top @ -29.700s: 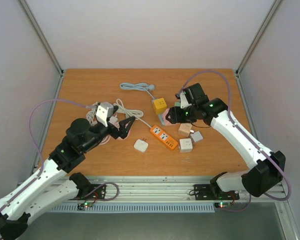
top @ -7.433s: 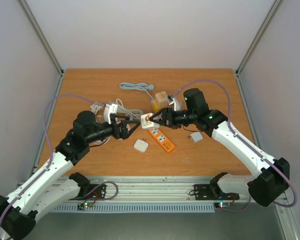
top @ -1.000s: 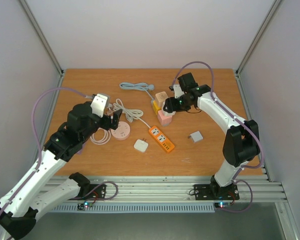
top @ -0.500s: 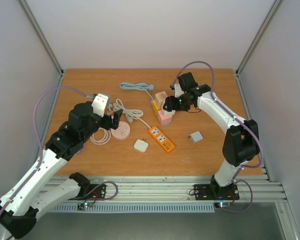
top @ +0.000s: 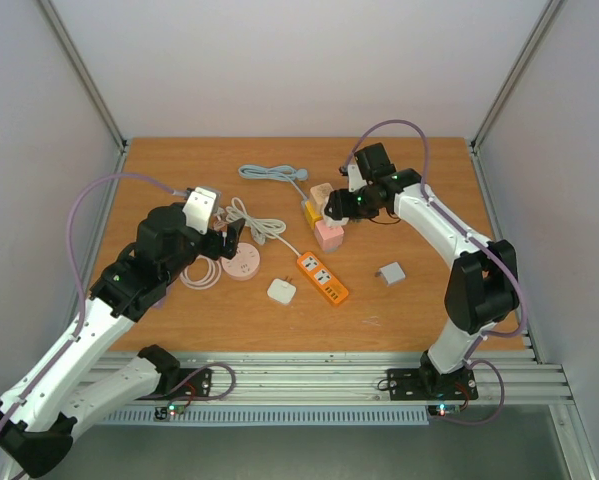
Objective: Insert the plug
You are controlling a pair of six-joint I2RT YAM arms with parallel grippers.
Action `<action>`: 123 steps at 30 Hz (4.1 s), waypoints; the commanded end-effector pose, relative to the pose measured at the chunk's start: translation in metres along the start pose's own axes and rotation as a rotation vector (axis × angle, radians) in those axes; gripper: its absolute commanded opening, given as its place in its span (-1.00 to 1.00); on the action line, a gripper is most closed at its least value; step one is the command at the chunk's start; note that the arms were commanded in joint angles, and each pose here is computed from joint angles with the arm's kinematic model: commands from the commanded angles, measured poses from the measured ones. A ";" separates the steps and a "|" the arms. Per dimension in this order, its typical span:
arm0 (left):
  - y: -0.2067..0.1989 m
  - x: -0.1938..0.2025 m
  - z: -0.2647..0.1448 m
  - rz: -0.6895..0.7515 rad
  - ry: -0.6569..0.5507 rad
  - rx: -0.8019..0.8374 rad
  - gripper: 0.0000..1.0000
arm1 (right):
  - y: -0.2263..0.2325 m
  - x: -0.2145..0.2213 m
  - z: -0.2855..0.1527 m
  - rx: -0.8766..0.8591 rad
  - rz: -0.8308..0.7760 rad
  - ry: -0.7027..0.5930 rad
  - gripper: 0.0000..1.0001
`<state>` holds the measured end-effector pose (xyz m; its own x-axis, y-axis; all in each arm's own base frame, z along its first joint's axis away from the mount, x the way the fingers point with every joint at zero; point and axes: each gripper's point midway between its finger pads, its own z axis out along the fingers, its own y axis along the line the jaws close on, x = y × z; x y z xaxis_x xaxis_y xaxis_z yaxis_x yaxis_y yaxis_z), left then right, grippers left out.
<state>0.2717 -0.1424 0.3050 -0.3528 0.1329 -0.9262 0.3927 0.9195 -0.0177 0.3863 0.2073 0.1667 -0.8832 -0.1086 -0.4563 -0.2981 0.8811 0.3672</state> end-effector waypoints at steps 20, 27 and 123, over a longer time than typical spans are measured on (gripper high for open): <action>0.000 -0.005 0.004 0.008 -0.022 0.002 0.99 | 0.000 0.007 -0.007 0.004 -0.056 0.025 -0.27; 0.000 -0.005 0.005 0.008 -0.024 0.000 0.99 | 0.004 0.002 -0.020 0.010 -0.065 0.015 -0.26; -0.002 0.001 0.010 0.014 0.000 0.010 0.99 | -0.080 0.145 0.103 0.407 -0.008 0.457 -0.31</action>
<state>0.2740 -0.1464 0.2974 -0.3711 0.1478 -0.9168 0.4062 0.9136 -0.0171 0.3803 0.2098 0.1182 -0.8883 -0.2311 -0.3968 -0.3090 0.9401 0.1443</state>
